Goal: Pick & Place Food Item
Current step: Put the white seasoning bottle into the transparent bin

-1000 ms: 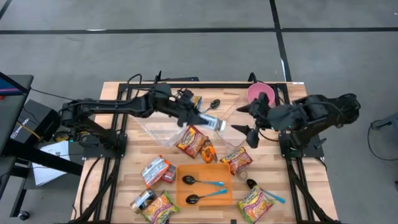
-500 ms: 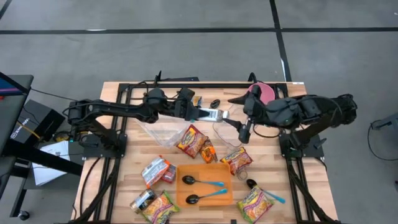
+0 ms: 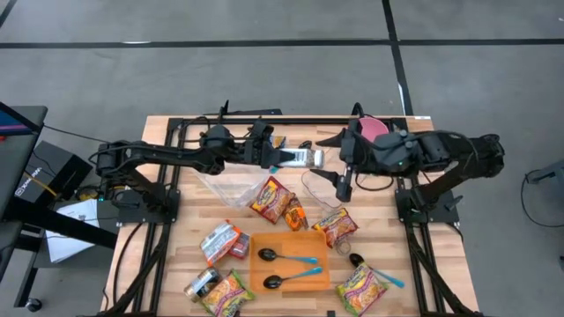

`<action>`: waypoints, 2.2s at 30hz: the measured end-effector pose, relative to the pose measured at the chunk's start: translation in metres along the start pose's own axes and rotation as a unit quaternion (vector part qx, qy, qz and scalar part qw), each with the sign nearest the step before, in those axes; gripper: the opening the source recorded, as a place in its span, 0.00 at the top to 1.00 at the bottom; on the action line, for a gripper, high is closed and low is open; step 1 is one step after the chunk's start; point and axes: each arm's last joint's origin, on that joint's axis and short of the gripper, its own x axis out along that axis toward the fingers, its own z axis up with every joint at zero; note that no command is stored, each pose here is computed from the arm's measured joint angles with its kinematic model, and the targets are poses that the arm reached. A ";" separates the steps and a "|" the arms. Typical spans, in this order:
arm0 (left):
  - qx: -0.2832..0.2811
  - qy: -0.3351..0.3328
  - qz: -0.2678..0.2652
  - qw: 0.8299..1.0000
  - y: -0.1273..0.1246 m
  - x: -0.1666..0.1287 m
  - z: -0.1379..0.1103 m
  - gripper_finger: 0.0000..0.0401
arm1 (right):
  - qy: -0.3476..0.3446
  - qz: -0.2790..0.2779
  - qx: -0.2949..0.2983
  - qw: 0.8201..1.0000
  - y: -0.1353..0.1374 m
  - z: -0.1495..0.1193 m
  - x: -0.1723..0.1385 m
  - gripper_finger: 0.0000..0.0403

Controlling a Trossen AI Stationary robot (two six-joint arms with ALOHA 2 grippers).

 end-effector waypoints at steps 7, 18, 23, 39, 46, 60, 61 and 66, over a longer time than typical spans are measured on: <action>0.003 -0.001 -0.008 1.000 -0.002 0.000 0.000 0.52 | 0.001 0.002 -0.011 1.000 -0.002 0.000 0.001 0.24; 0.003 -0.001 -0.008 1.000 -0.002 0.000 0.000 0.52 | -0.003 0.003 -0.017 1.000 -0.002 0.001 0.001 0.45; 0.008 0.000 -0.008 1.000 -0.002 0.000 0.000 0.52 | -0.003 0.002 -0.022 1.000 -0.002 0.001 0.001 0.52; 0.095 0.108 -0.008 0.990 0.007 -0.005 0.004 0.09 | 0.024 -0.002 -0.012 1.000 -0.005 -0.005 0.001 0.52; 0.117 0.216 -0.072 0.967 0.000 -0.006 -0.006 0.15 | 0.081 -0.010 0.034 0.996 -0.022 -0.016 -0.003 0.52; 0.243 0.140 -0.149 0.948 -0.049 -0.013 0.001 0.20 | 0.354 -0.060 0.169 0.918 -0.080 -0.068 0.014 0.52; 0.256 0.132 -0.154 0.945 -0.054 -0.015 0.002 0.21 | 0.375 -0.061 0.175 0.908 -0.084 -0.072 0.018 0.52; 0.305 0.098 -0.133 0.938 -0.071 -0.022 0.006 0.23 | 0.435 -0.055 0.175 0.882 -0.101 -0.085 0.041 0.52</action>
